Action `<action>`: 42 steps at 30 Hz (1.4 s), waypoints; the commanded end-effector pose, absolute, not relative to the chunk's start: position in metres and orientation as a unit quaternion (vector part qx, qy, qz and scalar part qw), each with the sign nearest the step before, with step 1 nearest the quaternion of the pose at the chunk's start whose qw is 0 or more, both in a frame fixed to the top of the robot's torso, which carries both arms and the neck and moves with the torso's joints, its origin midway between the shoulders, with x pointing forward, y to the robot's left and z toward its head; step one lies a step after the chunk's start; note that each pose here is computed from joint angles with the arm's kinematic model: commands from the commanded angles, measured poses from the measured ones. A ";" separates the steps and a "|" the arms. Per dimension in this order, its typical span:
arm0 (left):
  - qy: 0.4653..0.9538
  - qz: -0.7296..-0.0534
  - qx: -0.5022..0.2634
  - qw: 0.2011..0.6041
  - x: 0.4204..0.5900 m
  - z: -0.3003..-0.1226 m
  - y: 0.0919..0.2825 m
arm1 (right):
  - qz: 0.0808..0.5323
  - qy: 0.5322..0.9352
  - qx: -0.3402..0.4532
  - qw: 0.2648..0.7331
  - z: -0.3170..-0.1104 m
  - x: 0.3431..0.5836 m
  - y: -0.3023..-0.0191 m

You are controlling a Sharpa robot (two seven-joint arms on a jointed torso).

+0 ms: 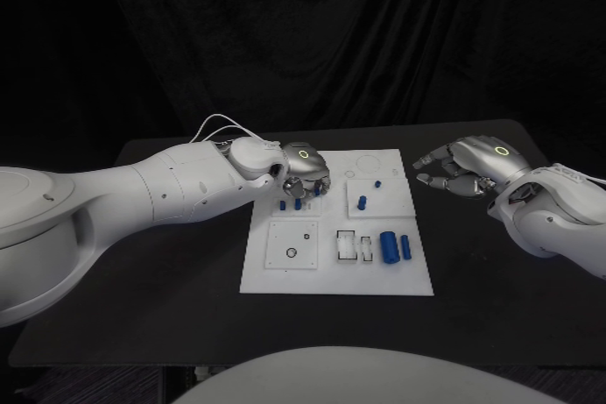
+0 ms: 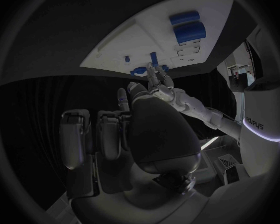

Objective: Assemble the parts on the task board

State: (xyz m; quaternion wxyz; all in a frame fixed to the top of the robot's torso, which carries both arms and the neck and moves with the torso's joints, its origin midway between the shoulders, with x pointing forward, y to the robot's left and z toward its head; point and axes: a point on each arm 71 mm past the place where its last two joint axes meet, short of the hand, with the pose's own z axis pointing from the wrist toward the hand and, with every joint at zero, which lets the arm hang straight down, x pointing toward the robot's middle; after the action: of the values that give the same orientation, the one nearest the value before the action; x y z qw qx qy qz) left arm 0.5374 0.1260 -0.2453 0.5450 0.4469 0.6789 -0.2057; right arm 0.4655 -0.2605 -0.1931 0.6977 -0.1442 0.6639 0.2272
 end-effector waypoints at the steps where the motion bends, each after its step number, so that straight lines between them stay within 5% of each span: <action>1: 0.679 -0.202 0.450 0.544 0.537 -0.248 0.127 | 0.221 0.666 -0.140 0.699 -0.194 0.466 -0.261; 26: 0.660 -0.212 0.447 0.565 0.536 -0.251 0.128 | 0.224 0.668 -0.138 0.697 -0.195 0.466 -0.261; 42: 0.619 -0.229 0.433 0.614 0.522 -0.232 0.154 | 0.218 0.671 -0.134 0.696 -0.196 0.464 -0.267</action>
State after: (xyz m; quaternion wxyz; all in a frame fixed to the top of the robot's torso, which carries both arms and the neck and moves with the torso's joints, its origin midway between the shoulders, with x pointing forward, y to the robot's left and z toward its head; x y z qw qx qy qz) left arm 0.5227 0.1562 -0.2398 0.5921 0.4327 0.6418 -0.2242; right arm 0.4645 -0.2654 -0.1947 0.6956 -0.1396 0.6682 0.2241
